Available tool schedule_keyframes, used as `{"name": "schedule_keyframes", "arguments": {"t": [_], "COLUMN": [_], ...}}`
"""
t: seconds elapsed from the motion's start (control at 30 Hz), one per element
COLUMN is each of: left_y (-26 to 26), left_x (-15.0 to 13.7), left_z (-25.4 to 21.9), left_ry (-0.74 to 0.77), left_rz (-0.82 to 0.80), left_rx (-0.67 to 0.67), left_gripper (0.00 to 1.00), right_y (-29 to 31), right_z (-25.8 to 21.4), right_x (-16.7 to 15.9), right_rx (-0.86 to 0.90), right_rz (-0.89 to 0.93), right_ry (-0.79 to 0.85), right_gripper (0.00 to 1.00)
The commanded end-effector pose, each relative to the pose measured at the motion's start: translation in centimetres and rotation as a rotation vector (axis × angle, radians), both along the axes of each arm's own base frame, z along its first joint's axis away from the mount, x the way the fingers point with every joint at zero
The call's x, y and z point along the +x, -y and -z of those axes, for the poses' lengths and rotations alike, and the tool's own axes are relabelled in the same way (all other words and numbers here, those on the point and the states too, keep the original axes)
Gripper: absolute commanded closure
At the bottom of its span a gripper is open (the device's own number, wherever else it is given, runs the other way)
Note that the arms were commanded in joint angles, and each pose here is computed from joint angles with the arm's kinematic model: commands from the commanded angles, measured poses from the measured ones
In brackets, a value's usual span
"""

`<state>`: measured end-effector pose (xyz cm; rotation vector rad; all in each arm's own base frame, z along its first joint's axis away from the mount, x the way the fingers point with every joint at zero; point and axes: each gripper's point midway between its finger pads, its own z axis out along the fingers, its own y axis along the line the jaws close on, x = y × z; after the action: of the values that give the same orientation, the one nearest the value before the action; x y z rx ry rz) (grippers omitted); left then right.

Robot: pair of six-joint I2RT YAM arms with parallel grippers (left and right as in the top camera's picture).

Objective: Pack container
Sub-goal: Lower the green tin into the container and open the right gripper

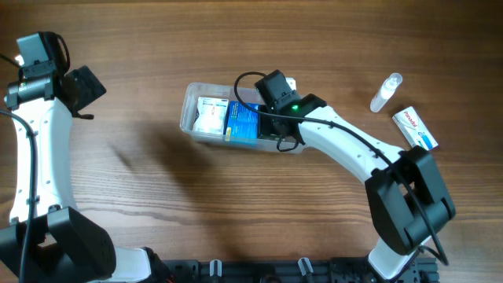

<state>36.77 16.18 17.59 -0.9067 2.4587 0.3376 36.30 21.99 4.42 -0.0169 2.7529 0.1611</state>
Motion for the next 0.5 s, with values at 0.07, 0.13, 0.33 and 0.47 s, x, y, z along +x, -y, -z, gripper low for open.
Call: {"name": "schedule_keyframes", "arguments": {"t": [0.07,0.13,0.33,0.47], "left_y": [-0.3,-0.3,-0.3,-0.3], "left_x": [-0.1,-0.1,-0.1,-0.1], "left_z": [-1.0,-1.0,-1.0,-1.0], "left_ry": [0.021,0.021,0.021,0.021], "left_rz": [-0.007,-0.007,-0.007,-0.007], "left_rx": [0.019,0.019,0.019,0.019], "left_gripper": [0.0,0.0,0.0,0.0], "right_y": [-0.6,-0.6,-0.8,-0.8], "right_z": [0.6,1.2,1.5,1.5], "right_x": [0.1,0.2,0.2,0.2], "right_rx": [0.0,-0.003,0.001,0.002], "right_rz": [-0.016,-0.016,-0.019,-0.018], "right_ry": [-0.008,-0.015,-0.02,-0.02], "right_gripper": [0.5,0.5,0.5,0.43]}}
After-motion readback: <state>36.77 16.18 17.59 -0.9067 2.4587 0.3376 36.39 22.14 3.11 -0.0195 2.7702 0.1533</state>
